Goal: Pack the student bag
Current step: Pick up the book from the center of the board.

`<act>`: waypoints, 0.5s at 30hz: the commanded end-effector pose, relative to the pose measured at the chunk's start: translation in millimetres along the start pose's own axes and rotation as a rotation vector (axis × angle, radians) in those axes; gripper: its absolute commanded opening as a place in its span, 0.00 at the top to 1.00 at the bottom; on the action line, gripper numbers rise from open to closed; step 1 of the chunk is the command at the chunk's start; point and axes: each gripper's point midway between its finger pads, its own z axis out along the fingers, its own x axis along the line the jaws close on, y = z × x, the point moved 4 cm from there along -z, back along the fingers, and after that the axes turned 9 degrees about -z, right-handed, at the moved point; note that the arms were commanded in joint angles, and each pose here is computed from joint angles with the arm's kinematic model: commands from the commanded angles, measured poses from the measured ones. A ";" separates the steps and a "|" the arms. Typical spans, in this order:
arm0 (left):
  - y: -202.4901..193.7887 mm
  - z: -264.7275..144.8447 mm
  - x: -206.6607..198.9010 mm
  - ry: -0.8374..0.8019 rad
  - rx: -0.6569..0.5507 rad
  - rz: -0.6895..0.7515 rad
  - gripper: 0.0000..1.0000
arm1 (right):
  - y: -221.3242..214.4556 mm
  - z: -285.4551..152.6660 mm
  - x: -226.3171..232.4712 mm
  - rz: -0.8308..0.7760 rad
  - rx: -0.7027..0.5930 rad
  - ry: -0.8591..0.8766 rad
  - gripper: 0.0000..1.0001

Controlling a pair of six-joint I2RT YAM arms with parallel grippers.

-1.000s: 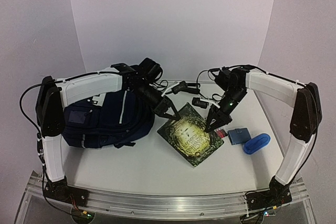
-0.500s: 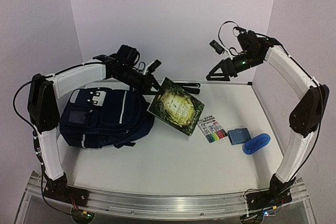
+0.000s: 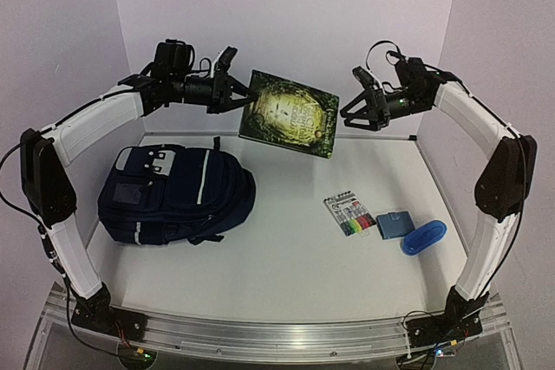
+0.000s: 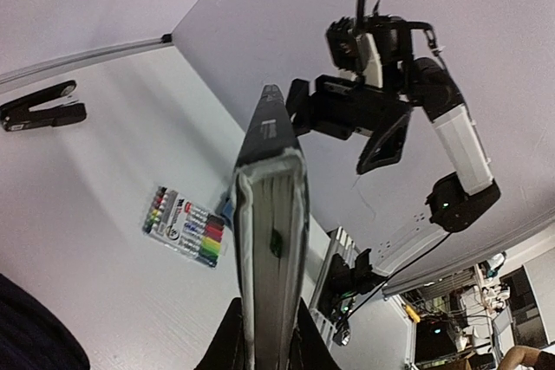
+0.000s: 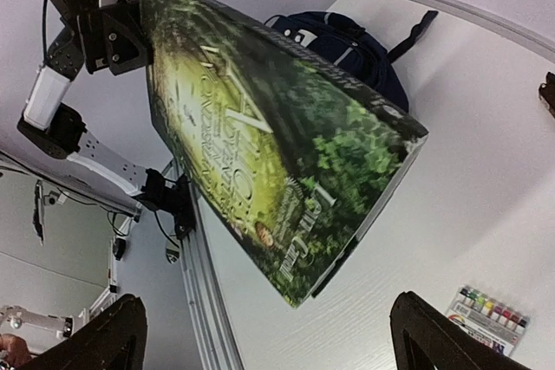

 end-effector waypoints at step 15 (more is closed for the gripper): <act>25.0 -19.4 -67.0 -0.267 -0.095 0.076 1.00 | 37.5 15.0 58.0 0.034 -0.074 0.261 0.49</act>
